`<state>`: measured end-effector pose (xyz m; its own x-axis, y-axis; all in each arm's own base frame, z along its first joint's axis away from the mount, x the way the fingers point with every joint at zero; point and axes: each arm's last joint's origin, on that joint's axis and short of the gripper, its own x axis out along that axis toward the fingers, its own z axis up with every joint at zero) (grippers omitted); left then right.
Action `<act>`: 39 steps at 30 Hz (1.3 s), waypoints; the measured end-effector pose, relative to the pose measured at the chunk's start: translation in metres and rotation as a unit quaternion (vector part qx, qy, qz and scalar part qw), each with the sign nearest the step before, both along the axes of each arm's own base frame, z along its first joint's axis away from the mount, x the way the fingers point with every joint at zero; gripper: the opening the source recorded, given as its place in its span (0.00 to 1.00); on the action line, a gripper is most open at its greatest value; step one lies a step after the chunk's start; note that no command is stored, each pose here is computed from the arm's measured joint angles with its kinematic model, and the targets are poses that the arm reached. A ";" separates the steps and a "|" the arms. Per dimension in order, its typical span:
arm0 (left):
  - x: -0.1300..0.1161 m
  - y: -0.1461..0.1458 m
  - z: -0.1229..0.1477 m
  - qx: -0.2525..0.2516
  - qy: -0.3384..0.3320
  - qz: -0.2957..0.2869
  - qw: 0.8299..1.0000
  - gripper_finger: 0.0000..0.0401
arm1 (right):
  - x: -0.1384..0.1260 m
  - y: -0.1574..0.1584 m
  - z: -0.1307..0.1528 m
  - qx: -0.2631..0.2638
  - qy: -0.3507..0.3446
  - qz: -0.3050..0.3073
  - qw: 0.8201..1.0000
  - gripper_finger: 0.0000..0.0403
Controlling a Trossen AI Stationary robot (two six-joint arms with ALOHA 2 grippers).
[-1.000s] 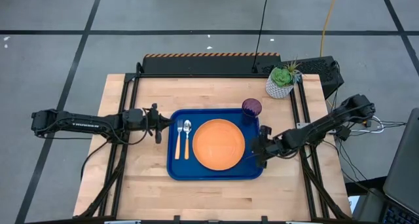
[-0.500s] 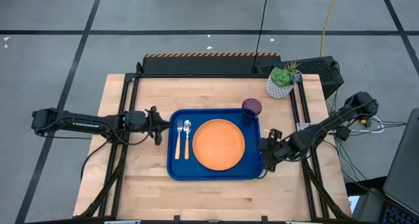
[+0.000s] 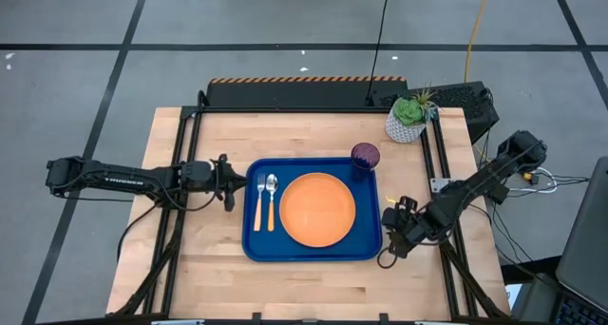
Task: Pick and place plate/cup/fork/spoon on tray
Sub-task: Return to Home Position
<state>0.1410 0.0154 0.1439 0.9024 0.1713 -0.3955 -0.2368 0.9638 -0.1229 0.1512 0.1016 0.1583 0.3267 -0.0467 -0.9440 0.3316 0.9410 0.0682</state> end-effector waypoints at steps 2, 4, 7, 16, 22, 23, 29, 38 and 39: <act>0.000 0.000 0.000 -0.003 -0.002 0.001 1.000 0.01 | -0.001 0.001 0.000 0.000 -0.001 -0.001 1.000 0.36; 0.000 0.000 0.000 -0.004 -0.003 0.002 1.000 0.01 | -0.002 0.002 0.000 -0.002 -0.002 -0.002 1.000 0.36; 0.000 0.000 0.000 -0.011 -0.004 0.005 1.000 0.01 | -0.002 0.003 0.000 -0.008 -0.008 -0.005 1.000 0.36; 0.000 -0.001 0.000 -0.091 -0.016 0.018 0.996 0.01 | -0.004 0.003 0.000 -0.012 -0.004 0.003 1.000 0.36; 0.001 -0.003 0.000 -0.080 -0.013 -0.016 0.997 0.01 | -0.002 0.001 0.001 -0.052 -0.023 0.032 0.998 0.36; 0.001 -0.004 0.001 -0.072 -0.014 -0.021 0.997 0.01 | -0.002 0.000 0.002 -0.064 -0.034 0.036 0.997 0.36; 0.001 -0.002 0.004 -0.057 -0.031 -0.024 0.998 0.01 | -0.005 -0.007 0.020 -0.111 -0.111 0.049 0.986 0.36; -0.001 -0.003 0.004 -0.054 -0.025 -0.026 0.998 0.01 | -0.038 -0.036 0.010 -0.080 -0.208 0.052 0.973 0.30; -0.001 -0.003 0.004 -0.054 -0.023 -0.026 0.998 0.01 | -0.042 -0.038 0.003 -0.062 -0.223 0.058 0.971 0.26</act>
